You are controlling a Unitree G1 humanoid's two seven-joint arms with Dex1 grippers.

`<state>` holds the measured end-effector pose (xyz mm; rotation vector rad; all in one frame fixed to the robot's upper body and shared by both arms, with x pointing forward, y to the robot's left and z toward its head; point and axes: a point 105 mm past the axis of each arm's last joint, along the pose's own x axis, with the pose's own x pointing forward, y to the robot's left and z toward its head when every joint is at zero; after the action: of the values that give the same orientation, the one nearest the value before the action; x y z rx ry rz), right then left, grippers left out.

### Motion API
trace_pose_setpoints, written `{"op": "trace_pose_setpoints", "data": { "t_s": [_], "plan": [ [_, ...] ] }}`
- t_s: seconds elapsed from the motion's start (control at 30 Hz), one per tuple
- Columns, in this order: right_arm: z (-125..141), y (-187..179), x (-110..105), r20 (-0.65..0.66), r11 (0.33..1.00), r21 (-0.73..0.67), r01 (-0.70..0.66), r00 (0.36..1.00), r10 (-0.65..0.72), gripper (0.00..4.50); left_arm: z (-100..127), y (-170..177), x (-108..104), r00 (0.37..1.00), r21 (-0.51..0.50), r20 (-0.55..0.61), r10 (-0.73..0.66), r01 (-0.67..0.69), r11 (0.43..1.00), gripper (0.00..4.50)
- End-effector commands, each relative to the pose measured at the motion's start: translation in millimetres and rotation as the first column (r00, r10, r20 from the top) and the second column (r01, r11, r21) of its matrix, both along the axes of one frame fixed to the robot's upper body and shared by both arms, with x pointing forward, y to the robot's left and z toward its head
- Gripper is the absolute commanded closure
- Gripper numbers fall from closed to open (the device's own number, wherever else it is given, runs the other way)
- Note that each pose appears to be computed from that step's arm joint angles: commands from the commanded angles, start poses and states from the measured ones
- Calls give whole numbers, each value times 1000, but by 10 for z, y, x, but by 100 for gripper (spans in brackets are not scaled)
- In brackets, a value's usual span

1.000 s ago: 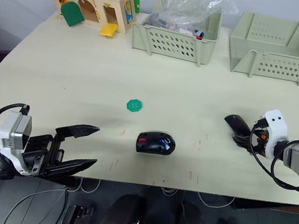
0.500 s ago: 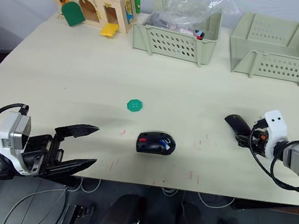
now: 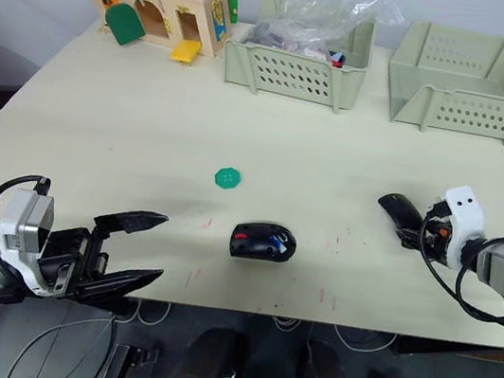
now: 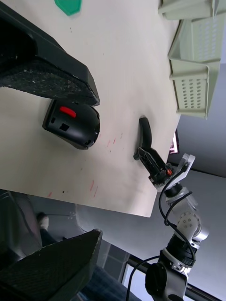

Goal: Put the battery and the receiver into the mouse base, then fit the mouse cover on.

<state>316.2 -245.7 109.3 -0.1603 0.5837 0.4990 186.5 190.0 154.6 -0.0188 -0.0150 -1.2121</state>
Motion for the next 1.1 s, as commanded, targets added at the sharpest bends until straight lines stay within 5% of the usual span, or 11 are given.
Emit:
{"op": "trace_pose_setpoints", "data": {
  "t_s": [0.03, 0.27, 0.43, 0.77, 1.1],
  "plan": [
    [194, -4, -18, 61, 1000, -14, -23, 998, 24, 128, 20, 3, 0, 1000, 8, 13, -9, 9, 1000, 0],
    [461, 156, -155, 93, 989, -53, -138, 985, 143, 128, 22, 27, 6, 1000, 17, 10, -13, 12, 1000, 0],
    [814, 581, -350, 115, 930, -112, -351, 925, 363, 128, 33, 83, 34, 1000, 31, 7, -15, 15, 999, 0],
    [1201, 1484, -618, 13, 697, -206, -687, 710, 704, 128, 59, 190, 108, 1000, 60, 15, -6, 5, 998, 0],
    [1053, 1925, -624, -127, 464, -290, -837, 515, 848, 128, 55, 254, 138, 1000, 103, -8, -14, 15, 995, 0]
  ]
}}
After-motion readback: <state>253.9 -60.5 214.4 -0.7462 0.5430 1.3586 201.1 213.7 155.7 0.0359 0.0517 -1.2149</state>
